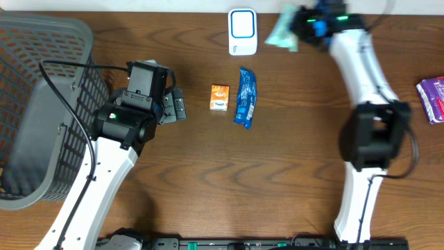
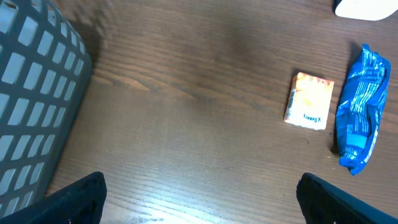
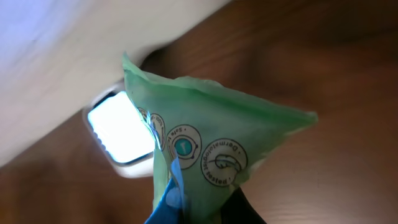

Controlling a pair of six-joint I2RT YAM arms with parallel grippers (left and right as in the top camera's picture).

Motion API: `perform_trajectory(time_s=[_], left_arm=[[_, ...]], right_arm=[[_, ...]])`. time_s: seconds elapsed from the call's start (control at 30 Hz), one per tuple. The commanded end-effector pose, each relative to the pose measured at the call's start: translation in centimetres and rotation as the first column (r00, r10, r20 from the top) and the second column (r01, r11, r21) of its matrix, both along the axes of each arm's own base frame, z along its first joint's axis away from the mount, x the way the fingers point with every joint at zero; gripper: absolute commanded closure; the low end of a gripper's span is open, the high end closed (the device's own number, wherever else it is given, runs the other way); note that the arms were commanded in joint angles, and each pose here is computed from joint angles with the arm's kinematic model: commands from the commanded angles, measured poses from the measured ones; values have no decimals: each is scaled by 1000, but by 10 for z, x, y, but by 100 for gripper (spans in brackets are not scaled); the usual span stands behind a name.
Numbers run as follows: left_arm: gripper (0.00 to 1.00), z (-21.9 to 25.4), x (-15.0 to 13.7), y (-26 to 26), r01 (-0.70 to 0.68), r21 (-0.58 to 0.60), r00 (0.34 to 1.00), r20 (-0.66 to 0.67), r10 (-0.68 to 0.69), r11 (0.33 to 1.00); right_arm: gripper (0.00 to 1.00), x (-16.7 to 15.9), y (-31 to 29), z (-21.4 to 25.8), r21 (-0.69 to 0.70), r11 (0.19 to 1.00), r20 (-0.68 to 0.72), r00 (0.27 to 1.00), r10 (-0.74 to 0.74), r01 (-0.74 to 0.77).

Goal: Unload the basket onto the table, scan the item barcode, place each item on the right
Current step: 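Carry the wipes pack to the far right and release it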

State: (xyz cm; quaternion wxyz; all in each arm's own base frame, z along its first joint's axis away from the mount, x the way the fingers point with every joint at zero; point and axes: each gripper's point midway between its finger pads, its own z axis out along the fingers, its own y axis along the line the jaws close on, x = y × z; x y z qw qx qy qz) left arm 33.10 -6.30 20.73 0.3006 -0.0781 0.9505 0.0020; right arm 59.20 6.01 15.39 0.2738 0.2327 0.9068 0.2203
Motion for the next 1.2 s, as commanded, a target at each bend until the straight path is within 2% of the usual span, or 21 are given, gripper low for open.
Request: perform_trajectory(time_s=[0.0,0.13,0.37,0.4,0.47,0.5,0.53,0.57,0.6,0.67,0.87,1.17], left_arm=[[2,1,1,2,11,16,1000,0,-11,1000],[2,1,1,2,11,16,1000,0,-11,1000],[2,1,1,2,11,16,1000,0,-11,1000],[2,1,1,2,11,16,1000,0,-11,1000],[2,1,1,2,11,16,1000,0,-11,1000],[2,1,1,2,11,16,1000,0,-11,1000],[2,1,1,2,11,16,1000,0,-11,1000],[2,1,1,2,11,16,1000,0,-11,1000],[2,1,1,2,11,16,1000,0,-11,1000],[2,1,1,2,11,16,1000,0,-11,1000],[2,1,1,2,11,16,1000,0,-11,1000],[2,1,1,2,11,16,1000,0,-11,1000]], right_arm=[[99,-14,-80,47,-163,987,68,998,-1,12],[99,-55,-153,14,-273,962,-97,995,7,-33],[97,-117,-257,-29,-386,922,-283,948,-146,27],[92,-124,-269,-32,-395,918,-295,940,-173,45],[71,-137,-287,-39,-419,905,-322,921,-220,71],[59,-142,-293,-42,-429,900,-334,912,-239,79],[40,-147,-299,-45,-436,896,-343,905,-253,85],[27,-151,-302,-48,-439,894,-351,899,-262,89],[19,-153,-304,-51,-437,895,-357,895,-266,91],[12,-157,-305,-56,-432,897,-369,889,-270,93],[6,-152,-287,-59,-369,927,-369,904,-215,71],[7,-115,-178,-48,-49,994,-274,958,82,-99]])
